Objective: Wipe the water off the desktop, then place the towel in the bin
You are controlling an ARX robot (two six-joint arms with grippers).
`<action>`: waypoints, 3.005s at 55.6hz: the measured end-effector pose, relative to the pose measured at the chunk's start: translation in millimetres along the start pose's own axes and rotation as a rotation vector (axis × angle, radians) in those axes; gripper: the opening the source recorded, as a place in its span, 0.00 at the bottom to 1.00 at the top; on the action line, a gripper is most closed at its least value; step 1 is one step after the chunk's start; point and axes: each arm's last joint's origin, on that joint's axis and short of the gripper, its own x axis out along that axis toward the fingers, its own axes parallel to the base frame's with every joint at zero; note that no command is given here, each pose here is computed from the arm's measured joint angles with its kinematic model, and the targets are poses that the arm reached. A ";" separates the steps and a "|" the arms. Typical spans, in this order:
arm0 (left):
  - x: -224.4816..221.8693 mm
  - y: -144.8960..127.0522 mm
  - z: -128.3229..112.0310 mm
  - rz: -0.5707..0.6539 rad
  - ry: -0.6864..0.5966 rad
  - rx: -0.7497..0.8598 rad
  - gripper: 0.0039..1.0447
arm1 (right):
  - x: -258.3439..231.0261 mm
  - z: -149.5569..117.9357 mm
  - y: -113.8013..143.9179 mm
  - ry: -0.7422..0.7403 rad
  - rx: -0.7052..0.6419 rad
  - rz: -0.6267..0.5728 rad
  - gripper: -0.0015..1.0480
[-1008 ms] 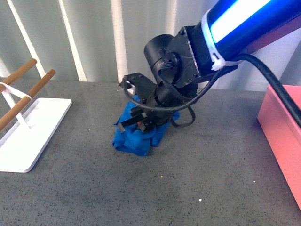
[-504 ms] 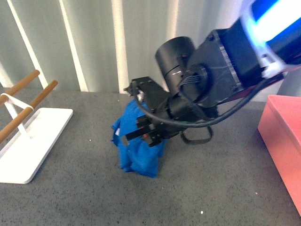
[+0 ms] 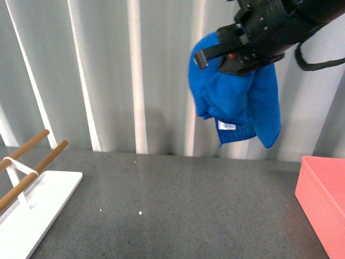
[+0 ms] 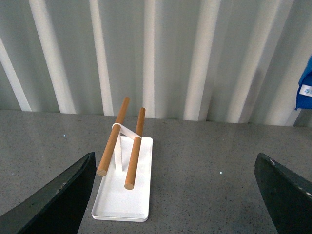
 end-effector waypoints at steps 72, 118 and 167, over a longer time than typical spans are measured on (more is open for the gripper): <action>0.0 0.0 0.0 0.000 0.000 0.000 0.94 | -44.7 -122.6 -123.4 0.546 0.324 -0.458 0.05; 0.0 0.0 0.0 0.000 0.000 0.000 0.94 | -47.9 -126.8 -126.6 0.557 0.350 -0.413 0.93; 0.0 0.0 0.0 0.000 0.000 0.000 0.94 | -118.5 -217.8 -25.7 -0.484 0.365 -0.258 0.03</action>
